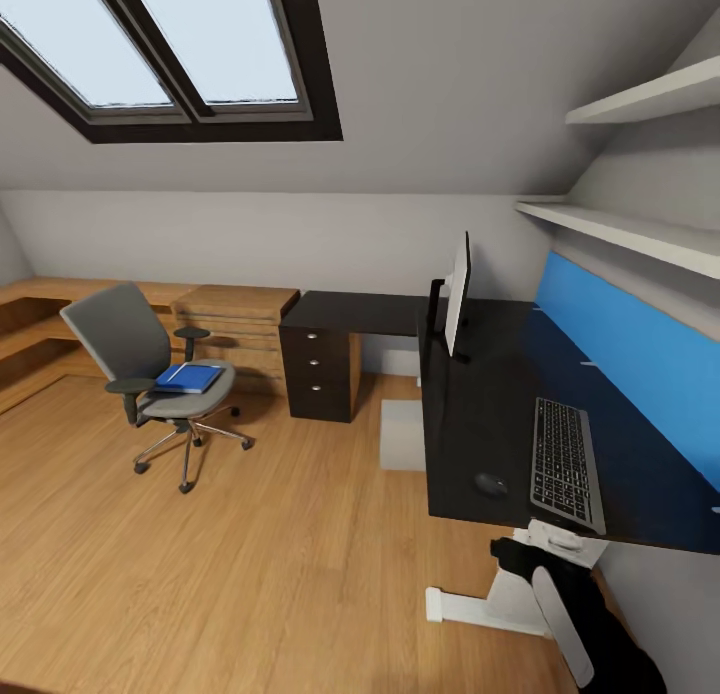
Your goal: In the bedroom, organize the workspace by keeping the computer under the desk, ensuring the monitor is on the desk, placing the keyboard on the desk next to the monitor, placing the mouse on the desk next to the keyboard, moving the folder from the swivel chair onto the desk next to the mouse, stacking the notebook on top of the folder with the pen on top of the notebook, and positioning the swivel chair next to the desk.
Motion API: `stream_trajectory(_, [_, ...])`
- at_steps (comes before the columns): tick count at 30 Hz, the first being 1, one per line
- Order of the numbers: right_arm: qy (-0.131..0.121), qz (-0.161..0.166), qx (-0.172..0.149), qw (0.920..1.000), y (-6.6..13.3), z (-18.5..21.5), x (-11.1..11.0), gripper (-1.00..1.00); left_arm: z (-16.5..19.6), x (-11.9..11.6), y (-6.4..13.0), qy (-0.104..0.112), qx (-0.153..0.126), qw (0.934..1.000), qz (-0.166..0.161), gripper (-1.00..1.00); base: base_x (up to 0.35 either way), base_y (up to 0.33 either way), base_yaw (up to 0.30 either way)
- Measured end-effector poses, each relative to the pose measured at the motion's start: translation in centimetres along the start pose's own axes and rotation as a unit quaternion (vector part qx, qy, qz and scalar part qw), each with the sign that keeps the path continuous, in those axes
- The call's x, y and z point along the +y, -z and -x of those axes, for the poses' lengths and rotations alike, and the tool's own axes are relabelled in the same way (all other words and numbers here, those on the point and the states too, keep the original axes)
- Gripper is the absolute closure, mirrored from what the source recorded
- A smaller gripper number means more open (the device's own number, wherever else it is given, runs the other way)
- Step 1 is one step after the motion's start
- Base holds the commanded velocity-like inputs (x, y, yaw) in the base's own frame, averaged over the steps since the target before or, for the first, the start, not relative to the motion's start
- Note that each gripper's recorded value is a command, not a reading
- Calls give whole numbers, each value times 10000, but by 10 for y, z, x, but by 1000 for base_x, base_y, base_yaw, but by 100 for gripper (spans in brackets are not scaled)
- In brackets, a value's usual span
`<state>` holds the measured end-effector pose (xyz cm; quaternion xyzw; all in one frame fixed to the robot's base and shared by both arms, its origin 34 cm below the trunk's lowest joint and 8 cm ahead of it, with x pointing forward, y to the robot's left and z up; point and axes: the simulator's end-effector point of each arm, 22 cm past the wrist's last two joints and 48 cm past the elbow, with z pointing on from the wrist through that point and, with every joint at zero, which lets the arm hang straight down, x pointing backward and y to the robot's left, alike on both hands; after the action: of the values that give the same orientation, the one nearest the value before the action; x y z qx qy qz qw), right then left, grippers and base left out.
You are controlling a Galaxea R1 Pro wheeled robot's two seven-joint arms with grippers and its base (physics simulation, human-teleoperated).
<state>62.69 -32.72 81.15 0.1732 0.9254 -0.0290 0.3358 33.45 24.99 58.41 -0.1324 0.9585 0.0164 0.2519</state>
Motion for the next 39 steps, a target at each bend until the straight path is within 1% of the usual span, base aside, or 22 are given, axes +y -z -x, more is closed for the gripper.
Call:
stream_trajectory(6, [61, 222, -49, 9997, 21, 21, 22, -100, 0, -1, 0, 1, 1, 10000, -6, -100, 0, 0, 0])
stream_trajectory(10, [78, 342, -140, 9993, 34, 34, 32, -100, 0, -1, 0, 1, 1, 10000, -3, -100, 0, 0, 0])
stream_trajectory(11, [74, 402, -186, 9990, 40, 40, 38, -100, 0, -1, 0, -2, 1, 10000, -2, -100, 0, 0, 0])
stream_trajectory(14, [65, 507, -258, 9984, 49, 47, 49, -100, 0, 0, 0, -3, 0, 10000, 3, -100, 0, 0, 0])
stream_trajectory(17, [66, 543, -288, 9981, 52, 49, 55, -100, 0, 0, 0, -3, 0, 10000, 5, -100, 3, 0, 0])
stream_trajectory(25, [28, 479, -350, 9982, 52, 50, 56, -100, 0, 0, 0, -2, -7, 10000, 0, -100, 186, 0, 0])
stream_trajectory(33, [-47, 363, -340, 9987, 37, 38, 50, -100, 0, -1, 0, 0, -4, 10000, -6, -100, 304, 0, 0])
stream_trajectory(39, [-55, 318, -325, 9990, 33, 35, 46, -100, 0, -1, 0, 0, -1, 10000, -5, -100, 178, 0, 0])
